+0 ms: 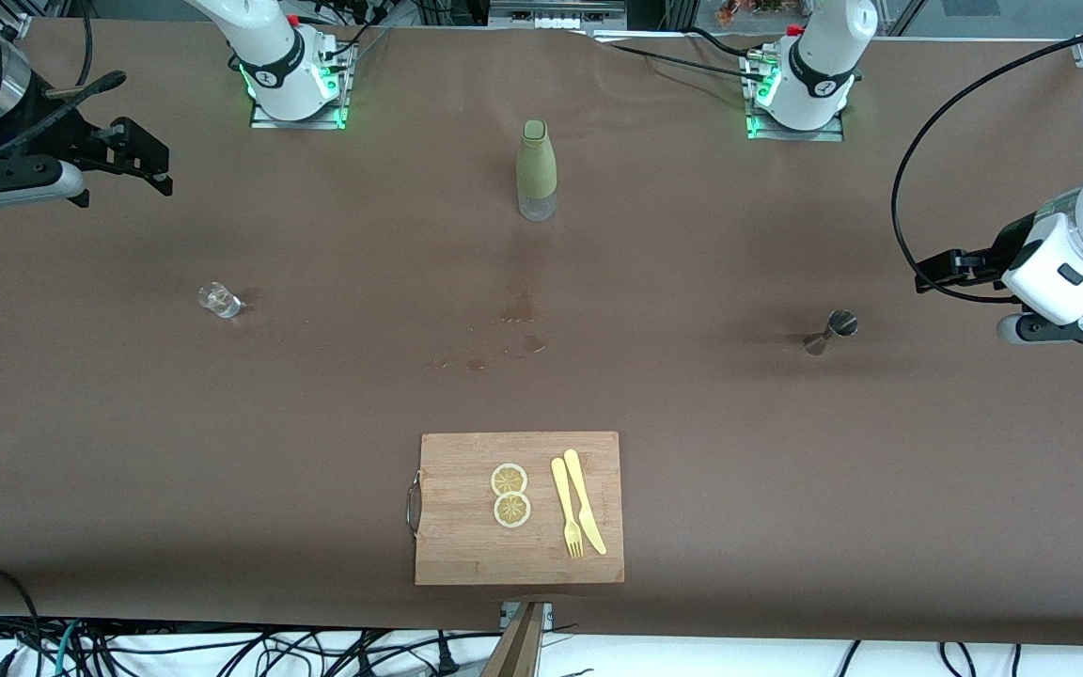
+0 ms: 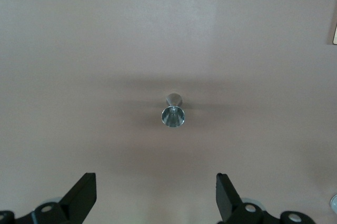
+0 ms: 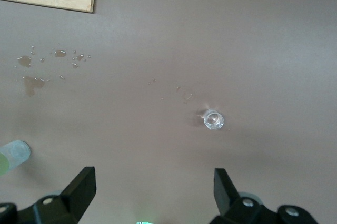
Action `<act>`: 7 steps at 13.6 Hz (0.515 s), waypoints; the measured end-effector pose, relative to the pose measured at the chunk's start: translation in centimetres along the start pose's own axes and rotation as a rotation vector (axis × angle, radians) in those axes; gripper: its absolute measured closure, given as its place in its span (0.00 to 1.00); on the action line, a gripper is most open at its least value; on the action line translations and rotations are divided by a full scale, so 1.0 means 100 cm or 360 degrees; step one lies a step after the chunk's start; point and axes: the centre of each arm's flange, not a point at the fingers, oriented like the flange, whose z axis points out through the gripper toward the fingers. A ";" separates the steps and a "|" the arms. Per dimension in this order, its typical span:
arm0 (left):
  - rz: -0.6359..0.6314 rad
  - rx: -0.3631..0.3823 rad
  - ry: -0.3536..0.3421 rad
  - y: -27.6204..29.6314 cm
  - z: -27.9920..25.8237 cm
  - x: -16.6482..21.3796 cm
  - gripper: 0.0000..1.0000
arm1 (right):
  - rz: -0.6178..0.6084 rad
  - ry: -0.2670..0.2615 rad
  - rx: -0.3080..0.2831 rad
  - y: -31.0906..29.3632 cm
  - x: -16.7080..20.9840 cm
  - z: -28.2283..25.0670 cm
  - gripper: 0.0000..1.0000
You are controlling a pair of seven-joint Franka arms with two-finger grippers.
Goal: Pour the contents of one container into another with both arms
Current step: 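Move the left gripper toward the metal jigger cup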
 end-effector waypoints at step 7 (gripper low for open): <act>0.0081 -0.0007 0.0057 0.028 -0.018 -0.009 0.00 | -0.0007 0.0053 -0.0003 -0.002 0.003 -0.003 0.00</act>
